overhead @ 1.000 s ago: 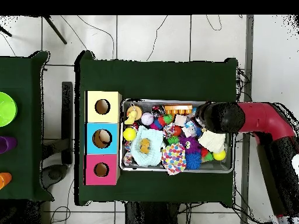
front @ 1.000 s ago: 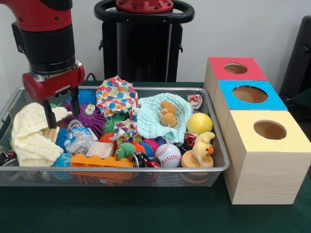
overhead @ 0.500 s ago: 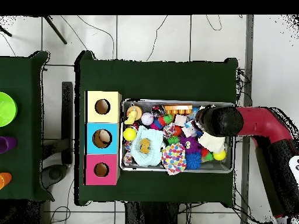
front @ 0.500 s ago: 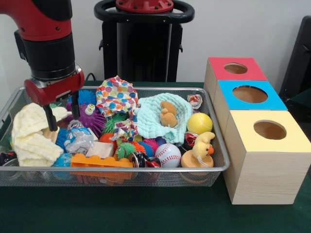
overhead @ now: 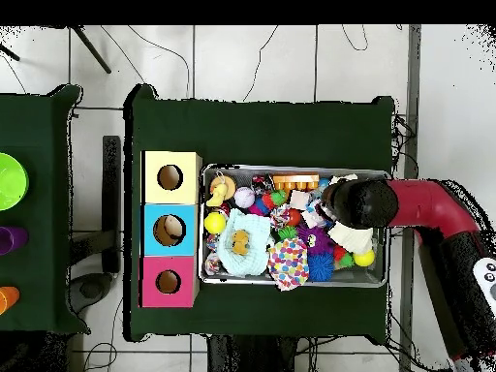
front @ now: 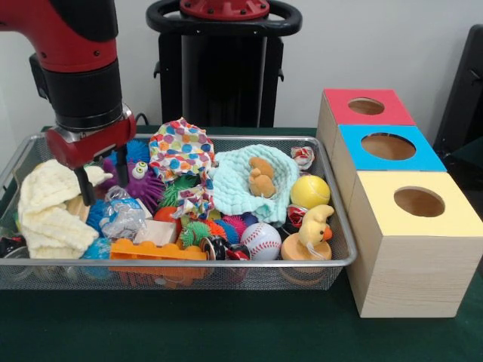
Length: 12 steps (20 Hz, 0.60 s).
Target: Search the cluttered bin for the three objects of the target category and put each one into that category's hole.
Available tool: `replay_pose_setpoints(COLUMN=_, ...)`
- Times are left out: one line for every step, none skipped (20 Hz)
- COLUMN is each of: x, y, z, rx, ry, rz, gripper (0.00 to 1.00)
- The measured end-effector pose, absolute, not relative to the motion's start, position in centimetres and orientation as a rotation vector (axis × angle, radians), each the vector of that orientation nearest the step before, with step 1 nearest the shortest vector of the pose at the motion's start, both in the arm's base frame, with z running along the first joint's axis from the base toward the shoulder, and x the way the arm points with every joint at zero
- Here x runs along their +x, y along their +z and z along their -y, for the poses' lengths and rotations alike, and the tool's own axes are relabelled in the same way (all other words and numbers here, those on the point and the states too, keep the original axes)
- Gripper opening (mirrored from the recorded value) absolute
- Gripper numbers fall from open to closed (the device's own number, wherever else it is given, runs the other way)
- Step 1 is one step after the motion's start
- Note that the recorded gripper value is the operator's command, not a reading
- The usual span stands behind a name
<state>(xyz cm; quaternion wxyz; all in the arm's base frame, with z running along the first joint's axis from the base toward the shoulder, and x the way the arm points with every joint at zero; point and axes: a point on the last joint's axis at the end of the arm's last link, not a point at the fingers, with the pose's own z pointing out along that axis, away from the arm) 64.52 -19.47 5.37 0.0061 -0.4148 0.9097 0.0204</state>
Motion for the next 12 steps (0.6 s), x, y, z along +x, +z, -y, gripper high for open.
replay_pose_setpoints(x=64.47, y=5.29, z=19.40, rx=-1.301, ry=0.064, rz=-2.848, gripper=1.00)
replay_pose_setpoints(x=64.45, y=5.26, z=19.36, rx=-1.303, ry=0.063, rz=-2.848, gripper=1.00)
replay_pose_setpoints(x=64.44, y=5.20, z=19.32, rx=-1.304, ry=0.062, rz=-2.848, gripper=1.00)
replay_pose_setpoints(x=64.41, y=5.11, z=19.25, rx=-1.307, ry=0.059, rz=-2.847, gripper=1.00)
replay_pose_setpoints(x=64.38, y=5.00, z=19.17, rx=-1.310, ry=0.055, rz=-2.847, gripper=1.00)
replay_pose_setpoints(x=64.37, y=4.97, z=19.13, rx=-1.310, ry=0.055, rz=-2.847, gripper=1.00)
replay_pose_setpoints(x=64.32, y=4.82, z=18.99, rx=-1.314, ry=0.053, rz=-2.846, gripper=1.00)
replay_pose_setpoints(x=64.27, y=4.75, z=18.93, rx=-1.315, ry=0.052, rz=-2.846, gripper=1.00)
replay_pose_setpoints(x=64.22, y=4.69, z=18.88, rx=-1.317, ry=0.051, rz=-2.846, gripper=1.00)
replay_pose_setpoints(x=64.07, y=4.51, z=18.81, rx=-1.320, ry=0.049, rz=-2.848, gripper=1.00)
replay_pose_setpoints(x=63.96, y=4.39, z=18.75, rx=-1.323, ry=0.048, rz=-2.850, gripper=1.00)
replay_pose_setpoints(x=63.87, y=4.30, z=18.70, rx=-1.325, ry=0.048, rz=-2.851, gripper=1.00)
